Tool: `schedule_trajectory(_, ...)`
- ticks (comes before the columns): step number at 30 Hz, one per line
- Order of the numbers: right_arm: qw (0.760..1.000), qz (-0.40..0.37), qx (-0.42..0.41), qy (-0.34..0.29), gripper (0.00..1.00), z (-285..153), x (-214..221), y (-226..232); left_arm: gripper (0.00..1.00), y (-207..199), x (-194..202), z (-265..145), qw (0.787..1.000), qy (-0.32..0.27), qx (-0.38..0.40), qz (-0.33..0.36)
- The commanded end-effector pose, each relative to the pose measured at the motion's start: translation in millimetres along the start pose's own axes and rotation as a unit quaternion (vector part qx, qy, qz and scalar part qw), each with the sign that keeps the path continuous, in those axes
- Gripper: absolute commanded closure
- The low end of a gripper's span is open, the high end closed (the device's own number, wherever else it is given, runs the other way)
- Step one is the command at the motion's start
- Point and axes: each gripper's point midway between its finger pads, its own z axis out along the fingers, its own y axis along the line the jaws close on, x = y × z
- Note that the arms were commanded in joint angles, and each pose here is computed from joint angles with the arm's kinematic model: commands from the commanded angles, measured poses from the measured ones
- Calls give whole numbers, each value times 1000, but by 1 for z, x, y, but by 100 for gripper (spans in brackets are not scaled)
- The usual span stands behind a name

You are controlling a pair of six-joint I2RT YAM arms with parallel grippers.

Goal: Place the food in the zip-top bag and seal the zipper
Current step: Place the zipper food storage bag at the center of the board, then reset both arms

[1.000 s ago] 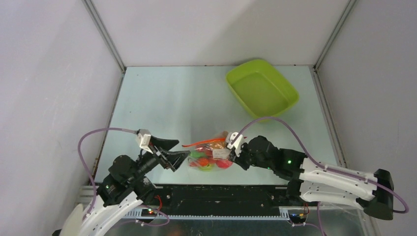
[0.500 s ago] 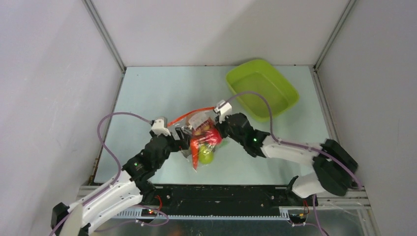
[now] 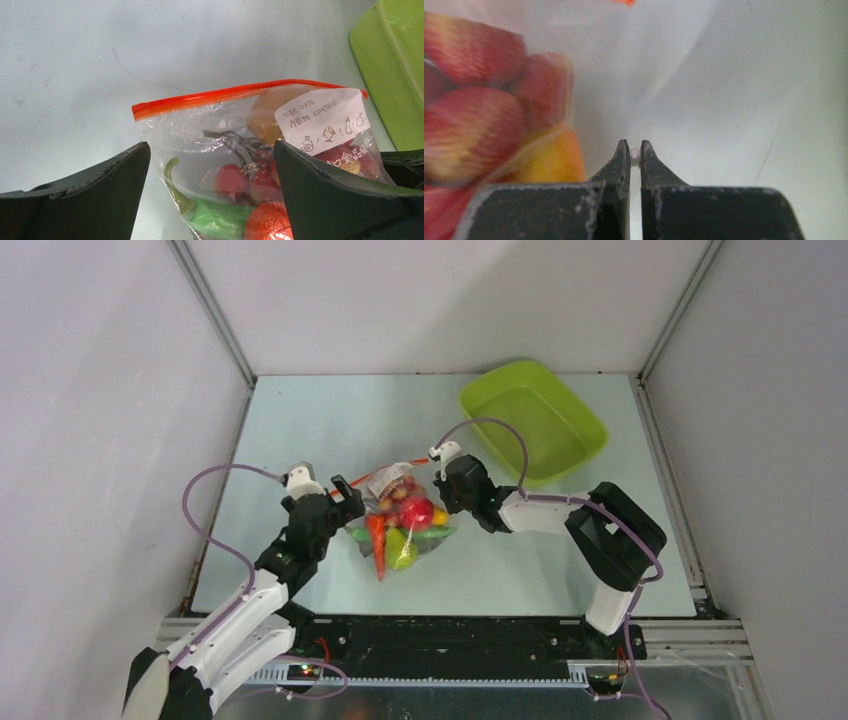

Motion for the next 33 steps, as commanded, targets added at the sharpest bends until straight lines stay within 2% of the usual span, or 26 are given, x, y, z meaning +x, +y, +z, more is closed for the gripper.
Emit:
schedule_trajectory(1,999,37,7,25,99,4,7,-1,0,-5,-10,-2,1000,1,-2,-20)
schedule_trajectory(2,999,44,3,28,92,4,8,2,0,-5,-11,-4,1000,1,0,-21)
schedule_trajectory(3,998,45,-6,31,82,3,9,5,0,-4,-9,-5,1000,5,-1,-23)
schedule_trajectory(10,998,49,-24,24,57,-7,0,17,0,-3,-14,-18,999,-3,9,-39)
schedule_trajectory(11,998,49,-17,24,51,-9,0,16,0,-3,-15,-20,999,-3,8,-39)
schedule_trajectory(14,999,52,-4,7,46,-21,-11,11,0,-1,-16,-28,1000,11,6,-29)
schedule_trajectory(20,994,93,20,-54,36,-66,-44,-9,0,-5,-38,-54,999,31,1,-15)
schedule_trajectory(23,988,114,22,-104,26,-104,-69,-21,0,-12,-61,-74,1000,17,17,-18)
schedule_trajectory(26,977,131,34,-163,3,-147,-93,-39,0,-19,-83,-93,999,-8,40,-30)
schedule_trajectory(28,971,134,48,-193,1,-171,-103,-51,0,-19,-96,-105,998,-29,48,-43)
schedule_trajectory(33,959,131,126,-216,1,-216,-99,-86,0,-7,-113,-129,996,-51,38,-55)
